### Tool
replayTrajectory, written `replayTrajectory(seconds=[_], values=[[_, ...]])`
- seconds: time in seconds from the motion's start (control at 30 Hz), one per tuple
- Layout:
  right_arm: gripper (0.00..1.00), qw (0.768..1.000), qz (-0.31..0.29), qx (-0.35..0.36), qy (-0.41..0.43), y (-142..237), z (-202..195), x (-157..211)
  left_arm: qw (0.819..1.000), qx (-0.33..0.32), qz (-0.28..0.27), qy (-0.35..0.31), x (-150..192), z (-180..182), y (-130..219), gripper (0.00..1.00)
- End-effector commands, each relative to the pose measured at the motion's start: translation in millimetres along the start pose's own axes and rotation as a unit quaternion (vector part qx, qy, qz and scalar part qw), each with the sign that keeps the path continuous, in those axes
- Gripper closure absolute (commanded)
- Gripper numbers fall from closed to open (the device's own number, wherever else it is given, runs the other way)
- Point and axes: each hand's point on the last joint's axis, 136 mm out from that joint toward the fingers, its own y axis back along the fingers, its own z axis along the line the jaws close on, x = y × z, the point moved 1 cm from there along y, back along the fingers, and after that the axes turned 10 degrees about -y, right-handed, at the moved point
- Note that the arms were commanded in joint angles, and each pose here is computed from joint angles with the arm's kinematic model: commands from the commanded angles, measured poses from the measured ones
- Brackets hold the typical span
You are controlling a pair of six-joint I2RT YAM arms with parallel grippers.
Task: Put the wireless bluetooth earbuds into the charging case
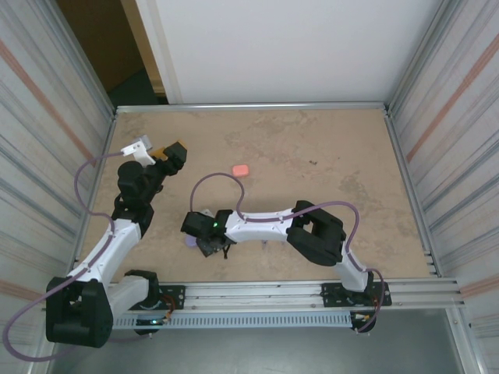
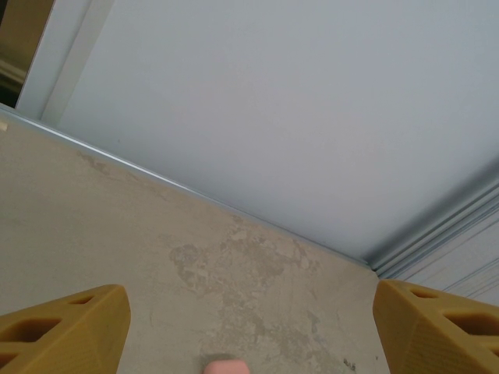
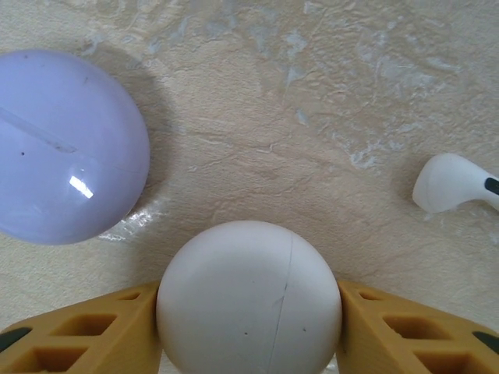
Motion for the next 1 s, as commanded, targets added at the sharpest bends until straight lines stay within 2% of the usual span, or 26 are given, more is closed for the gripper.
replayTrajectory(seconds=[0.0, 0.2, 0.4, 0.7, 0.97], values=[[0.48, 1.0, -0.007, -0.006, 0.004, 0, -6, -1, 1.0, 0.003, -0.014, 0.003, -7, 0, 0, 0.18], [0.49, 0.997, -0.064, -0.031, 0.038, 24, -6, -16, 1.0, 0.019, -0.012, -0.004, -10, -8, 0, 0.18], [0.49, 0.986, -0.139, -0.027, 0.086, 69, -30, -43, 0.998, 0.055, -0.006, -0.008, -17, -24, 0, 0.19], [0.49, 0.951, -0.244, -0.004, 0.187, 135, -89, -81, 0.994, 0.105, -0.001, -0.017, -32, -49, 7, 0.2], [0.49, 0.913, -0.329, -0.031, 0.238, 196, -137, -102, 0.977, 0.208, 0.018, -0.042, -46, -92, 17, 0.21]])
